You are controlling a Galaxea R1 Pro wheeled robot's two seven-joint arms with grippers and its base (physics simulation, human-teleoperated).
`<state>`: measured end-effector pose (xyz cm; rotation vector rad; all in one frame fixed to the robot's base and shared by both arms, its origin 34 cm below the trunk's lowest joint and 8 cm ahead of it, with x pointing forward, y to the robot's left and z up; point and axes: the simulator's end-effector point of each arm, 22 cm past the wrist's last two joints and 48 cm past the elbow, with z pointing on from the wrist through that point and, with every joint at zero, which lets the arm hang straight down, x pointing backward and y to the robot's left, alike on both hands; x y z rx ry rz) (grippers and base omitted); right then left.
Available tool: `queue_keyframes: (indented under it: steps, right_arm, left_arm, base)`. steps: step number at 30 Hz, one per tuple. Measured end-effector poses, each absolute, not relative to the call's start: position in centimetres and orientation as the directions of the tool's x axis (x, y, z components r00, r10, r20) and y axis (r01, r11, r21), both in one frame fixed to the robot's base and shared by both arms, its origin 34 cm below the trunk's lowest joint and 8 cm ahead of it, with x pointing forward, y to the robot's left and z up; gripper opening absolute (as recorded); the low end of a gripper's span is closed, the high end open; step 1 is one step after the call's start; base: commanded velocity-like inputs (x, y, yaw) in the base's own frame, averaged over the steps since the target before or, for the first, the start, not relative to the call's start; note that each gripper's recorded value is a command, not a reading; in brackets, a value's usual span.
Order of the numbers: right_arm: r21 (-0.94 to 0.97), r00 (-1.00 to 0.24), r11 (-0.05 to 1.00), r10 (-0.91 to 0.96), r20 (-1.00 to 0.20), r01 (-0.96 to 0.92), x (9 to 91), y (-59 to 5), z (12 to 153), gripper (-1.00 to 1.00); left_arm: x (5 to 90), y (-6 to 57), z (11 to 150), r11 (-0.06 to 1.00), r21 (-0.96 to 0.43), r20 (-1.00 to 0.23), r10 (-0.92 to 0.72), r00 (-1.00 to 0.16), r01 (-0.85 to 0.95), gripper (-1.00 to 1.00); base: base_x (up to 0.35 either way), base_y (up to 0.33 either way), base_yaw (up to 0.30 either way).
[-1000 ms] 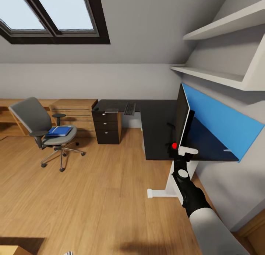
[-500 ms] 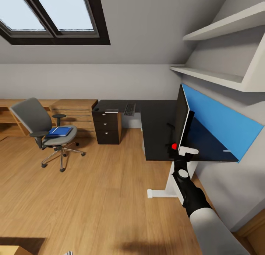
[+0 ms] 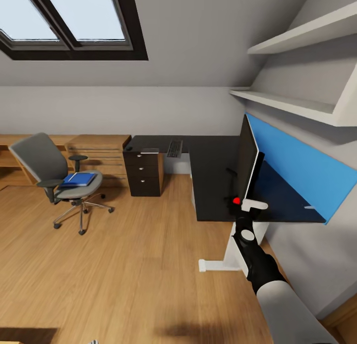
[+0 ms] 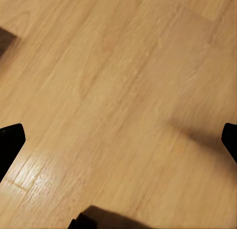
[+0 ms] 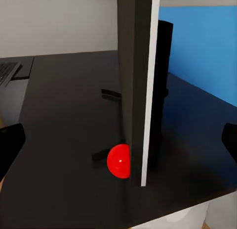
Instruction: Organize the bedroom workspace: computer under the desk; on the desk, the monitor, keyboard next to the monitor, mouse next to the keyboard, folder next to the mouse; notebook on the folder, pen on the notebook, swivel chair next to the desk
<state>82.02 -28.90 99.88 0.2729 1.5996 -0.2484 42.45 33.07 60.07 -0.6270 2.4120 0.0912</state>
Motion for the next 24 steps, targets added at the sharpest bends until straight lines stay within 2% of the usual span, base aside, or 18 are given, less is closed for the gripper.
queue_keyframes:
  steps: [20, 24]
  right_arm:
    - [0.004, -0.042, 0.945, 0.019, -0.999, 0.328, 82.0, -29.28, 99.82, 1.0]
    - [0.004, -0.042, 0.945, 0.019, -0.999, 0.328, 81.98, -29.3, 99.85, 1.0]
  left_arm:
    - [42.38, 33.04, 60.03, 0.884, -0.088, -0.599, -0.416, -0.684, -0.46, 1.0]
    - [42.37, 33.04, 60.04, 0.884, -0.088, -0.599, -0.416, -0.684, -0.46, 1.0]
  base:
    - [0.075, -0.052, 0.0]
    - [0.186, -0.051, 0.0]
